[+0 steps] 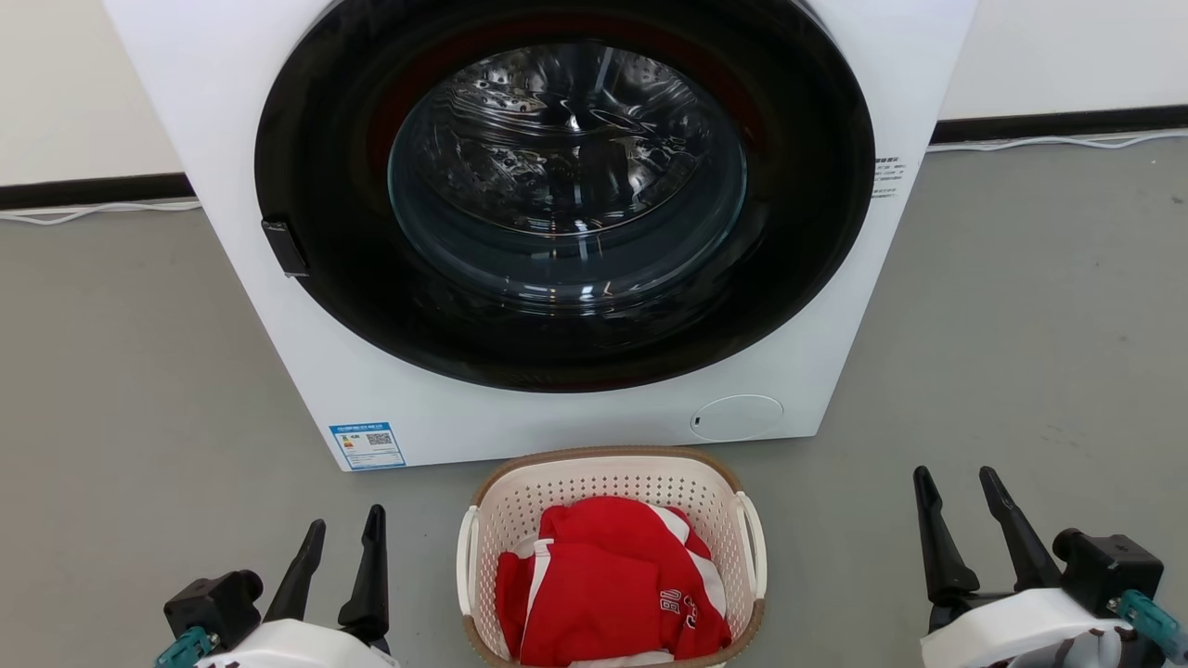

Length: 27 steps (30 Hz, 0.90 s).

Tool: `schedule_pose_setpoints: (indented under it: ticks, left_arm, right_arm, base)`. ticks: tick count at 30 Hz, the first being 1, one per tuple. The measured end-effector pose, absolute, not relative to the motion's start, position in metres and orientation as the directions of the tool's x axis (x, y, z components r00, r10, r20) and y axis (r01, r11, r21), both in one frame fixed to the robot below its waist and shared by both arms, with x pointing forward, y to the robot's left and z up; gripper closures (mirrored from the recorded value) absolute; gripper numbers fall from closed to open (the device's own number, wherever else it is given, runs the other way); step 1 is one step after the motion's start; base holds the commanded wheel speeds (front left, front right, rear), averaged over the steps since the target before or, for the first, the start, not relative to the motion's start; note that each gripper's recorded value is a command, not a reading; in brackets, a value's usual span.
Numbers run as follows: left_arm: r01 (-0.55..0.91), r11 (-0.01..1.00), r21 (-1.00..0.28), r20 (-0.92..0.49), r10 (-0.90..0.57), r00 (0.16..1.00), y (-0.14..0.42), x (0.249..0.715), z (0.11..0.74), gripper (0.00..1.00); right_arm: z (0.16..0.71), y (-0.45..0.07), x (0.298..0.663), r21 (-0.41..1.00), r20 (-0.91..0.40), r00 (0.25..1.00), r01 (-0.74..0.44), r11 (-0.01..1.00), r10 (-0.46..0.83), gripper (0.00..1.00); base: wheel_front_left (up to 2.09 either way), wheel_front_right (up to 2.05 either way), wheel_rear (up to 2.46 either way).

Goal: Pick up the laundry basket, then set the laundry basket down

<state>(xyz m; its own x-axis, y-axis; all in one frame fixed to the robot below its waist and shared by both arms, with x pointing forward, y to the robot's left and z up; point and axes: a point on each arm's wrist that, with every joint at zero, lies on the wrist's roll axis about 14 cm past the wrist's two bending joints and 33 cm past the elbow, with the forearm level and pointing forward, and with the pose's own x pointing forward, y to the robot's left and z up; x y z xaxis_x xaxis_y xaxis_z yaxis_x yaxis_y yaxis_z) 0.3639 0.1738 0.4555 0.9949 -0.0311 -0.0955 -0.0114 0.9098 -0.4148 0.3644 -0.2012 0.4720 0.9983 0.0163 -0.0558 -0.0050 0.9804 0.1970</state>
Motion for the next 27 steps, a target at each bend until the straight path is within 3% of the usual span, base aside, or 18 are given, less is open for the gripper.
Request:
schedule_pose_setpoints:
  ticks: [17,27]
  left_arm:
    - [0.043,0.965,-0.260,-0.067,-0.063,0.996,0.1701,0.3635,0.4585,0.00]
    - [0.043,0.965,-0.259,-0.066,-0.062,0.996,0.1702,0.3630,0.4585,0.00]
  right_arm:
    - [0.4766,-0.1966,0.3636,0.021,-0.026,0.998,-0.054,0.998,0.055,0.00]
    - [0.4776,-0.1972,0.3633,0.016,-0.024,0.998,-0.054,0.998,0.054,0.00]
  base:
    - [0.00,0.00,0.00]
    - [0.00,0.00,0.00]
